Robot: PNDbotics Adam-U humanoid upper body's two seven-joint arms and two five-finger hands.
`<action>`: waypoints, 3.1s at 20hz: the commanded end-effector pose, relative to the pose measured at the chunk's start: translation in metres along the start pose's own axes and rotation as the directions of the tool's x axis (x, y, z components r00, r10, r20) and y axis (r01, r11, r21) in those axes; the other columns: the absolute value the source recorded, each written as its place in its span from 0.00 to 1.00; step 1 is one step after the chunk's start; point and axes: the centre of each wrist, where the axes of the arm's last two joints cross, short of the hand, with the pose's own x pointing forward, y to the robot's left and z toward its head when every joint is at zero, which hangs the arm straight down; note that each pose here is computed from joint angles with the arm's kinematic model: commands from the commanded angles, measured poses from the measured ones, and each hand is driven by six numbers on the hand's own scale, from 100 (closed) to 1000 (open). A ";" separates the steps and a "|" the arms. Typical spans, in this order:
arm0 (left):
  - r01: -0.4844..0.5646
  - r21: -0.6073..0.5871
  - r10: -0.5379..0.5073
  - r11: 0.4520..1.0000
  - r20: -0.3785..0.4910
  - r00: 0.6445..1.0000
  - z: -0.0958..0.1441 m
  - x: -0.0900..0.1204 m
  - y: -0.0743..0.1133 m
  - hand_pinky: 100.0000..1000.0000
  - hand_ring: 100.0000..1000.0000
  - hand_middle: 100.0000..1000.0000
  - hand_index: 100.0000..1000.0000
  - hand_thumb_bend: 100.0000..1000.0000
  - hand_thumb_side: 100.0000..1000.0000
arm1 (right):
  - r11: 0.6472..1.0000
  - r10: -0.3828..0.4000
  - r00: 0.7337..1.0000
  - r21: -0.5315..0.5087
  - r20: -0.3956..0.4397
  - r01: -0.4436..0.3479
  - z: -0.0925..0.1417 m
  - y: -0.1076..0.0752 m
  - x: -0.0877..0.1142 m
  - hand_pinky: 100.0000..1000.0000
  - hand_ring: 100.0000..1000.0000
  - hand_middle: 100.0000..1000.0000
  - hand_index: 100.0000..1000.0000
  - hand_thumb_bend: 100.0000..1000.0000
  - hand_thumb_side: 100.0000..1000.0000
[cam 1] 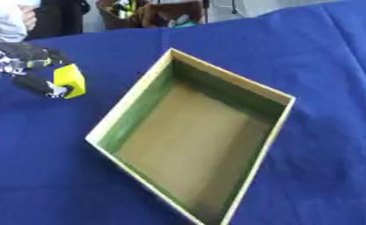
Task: Pick up objects on the table and place them in the box.
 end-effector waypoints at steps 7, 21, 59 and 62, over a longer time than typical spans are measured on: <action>0.002 0.016 -0.002 1.000 -0.015 1.000 0.011 -0.012 0.010 0.68 0.84 1.00 1.00 0.40 0.80 | 1.000 0.021 1.000 -0.015 0.002 -0.021 -0.001 -0.003 0.002 0.71 0.66 0.60 0.73 0.00 0.41; 0.011 0.052 -0.009 0.999 -0.051 0.999 0.003 -0.008 0.003 0.27 0.46 0.52 0.78 0.00 0.26 | 0.999 0.020 1.000 -0.029 -0.012 -0.020 -0.001 -0.003 0.002 0.71 0.66 0.59 0.73 0.00 0.42; -0.094 0.621 -0.269 0.778 0.465 0.843 0.090 0.165 0.100 0.00 0.17 0.24 0.45 0.00 0.22 | 0.993 -0.108 0.992 -0.052 -0.057 0.105 0.001 0.000 0.001 0.70 0.66 0.59 0.73 0.00 0.41; -0.133 0.580 -0.255 0.803 0.537 0.804 0.082 0.186 0.093 0.00 0.17 0.24 0.45 0.00 0.23 | 0.991 -0.123 0.991 -0.056 -0.054 0.120 0.000 0.001 0.002 0.70 0.66 0.59 0.73 0.00 0.41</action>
